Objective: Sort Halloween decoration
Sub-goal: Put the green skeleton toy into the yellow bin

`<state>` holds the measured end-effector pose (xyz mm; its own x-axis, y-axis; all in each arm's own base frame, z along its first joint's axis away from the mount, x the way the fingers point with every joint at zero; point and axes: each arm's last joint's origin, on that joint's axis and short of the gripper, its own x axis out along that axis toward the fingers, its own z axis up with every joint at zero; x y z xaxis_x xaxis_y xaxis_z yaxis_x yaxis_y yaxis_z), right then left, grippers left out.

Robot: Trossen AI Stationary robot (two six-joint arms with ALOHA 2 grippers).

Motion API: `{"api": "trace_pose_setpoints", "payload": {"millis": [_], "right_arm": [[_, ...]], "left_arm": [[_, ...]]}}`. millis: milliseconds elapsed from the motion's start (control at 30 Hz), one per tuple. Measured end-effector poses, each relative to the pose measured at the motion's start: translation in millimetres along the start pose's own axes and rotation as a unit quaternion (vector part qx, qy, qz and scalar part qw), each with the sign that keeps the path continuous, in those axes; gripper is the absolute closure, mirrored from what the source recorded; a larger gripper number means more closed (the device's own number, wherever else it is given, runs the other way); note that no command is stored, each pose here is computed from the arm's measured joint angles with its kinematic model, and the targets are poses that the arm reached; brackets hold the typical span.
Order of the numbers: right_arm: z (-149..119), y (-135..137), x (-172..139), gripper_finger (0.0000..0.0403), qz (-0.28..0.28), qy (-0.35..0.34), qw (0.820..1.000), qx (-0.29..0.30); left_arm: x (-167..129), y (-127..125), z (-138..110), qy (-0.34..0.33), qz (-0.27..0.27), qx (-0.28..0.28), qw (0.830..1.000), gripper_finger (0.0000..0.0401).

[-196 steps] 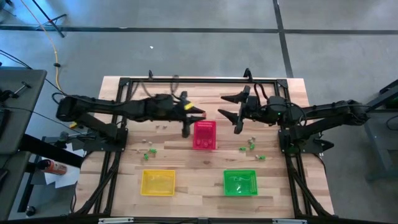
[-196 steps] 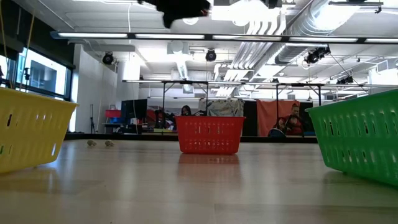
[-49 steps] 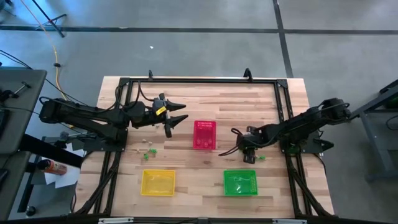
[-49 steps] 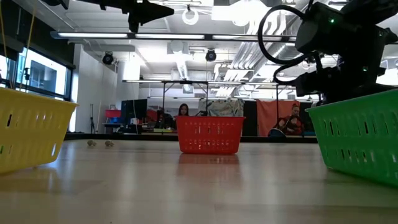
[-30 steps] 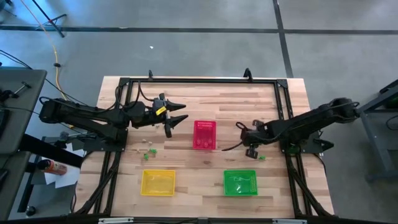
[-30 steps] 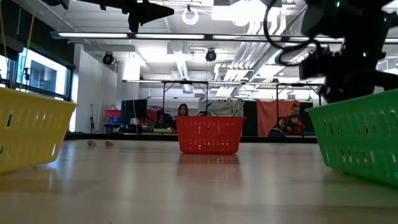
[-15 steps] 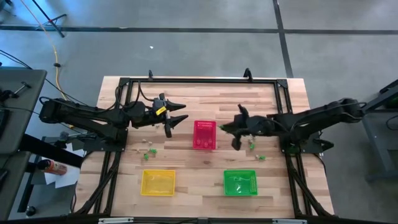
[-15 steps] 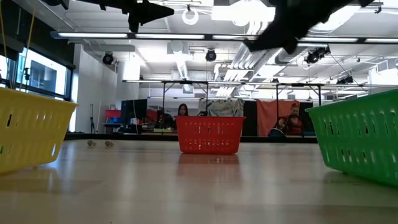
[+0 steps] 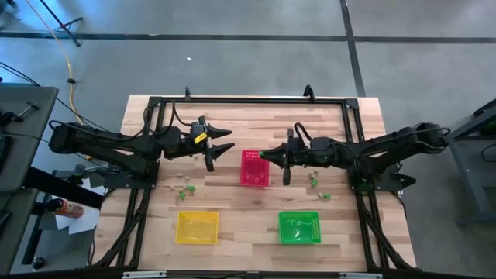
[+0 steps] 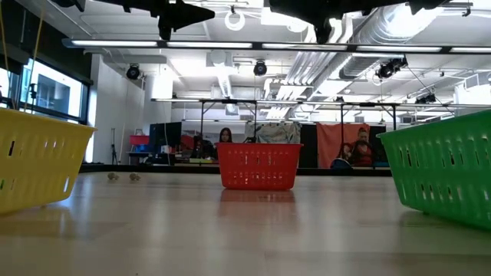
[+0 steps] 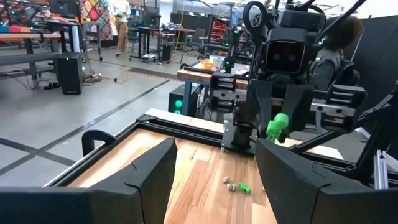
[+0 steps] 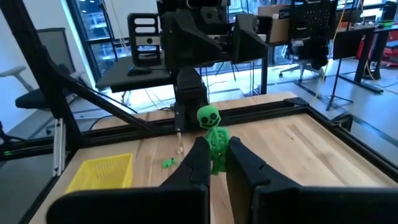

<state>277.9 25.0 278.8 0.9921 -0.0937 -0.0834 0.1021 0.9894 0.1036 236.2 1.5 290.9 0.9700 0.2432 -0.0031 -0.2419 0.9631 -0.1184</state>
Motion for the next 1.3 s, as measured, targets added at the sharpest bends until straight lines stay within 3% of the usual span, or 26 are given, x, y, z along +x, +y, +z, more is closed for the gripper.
{"api": "trace_pose_setpoints", "payload": {"millis": [833,1033,1300], "right_arm": [[0.1,0.3,0.1,0.0393,0.005,0.000,1.000,0.001],[-18.5,14.4,19.7,0.0393,0.087,0.070,0.994,0.005],[-39.9,55.6,76.3,0.0393,0.181,0.122,0.975,-0.032]], "left_arm": [[0.0,-0.1,0.0,0.000,0.000,-0.004,1.000,0.0190],[0.0,-0.1,-0.1,0.000,0.000,-0.004,1.000,0.0190],[-0.1,-0.2,0.0,-0.001,-0.001,-0.014,1.000,0.0190]]}}
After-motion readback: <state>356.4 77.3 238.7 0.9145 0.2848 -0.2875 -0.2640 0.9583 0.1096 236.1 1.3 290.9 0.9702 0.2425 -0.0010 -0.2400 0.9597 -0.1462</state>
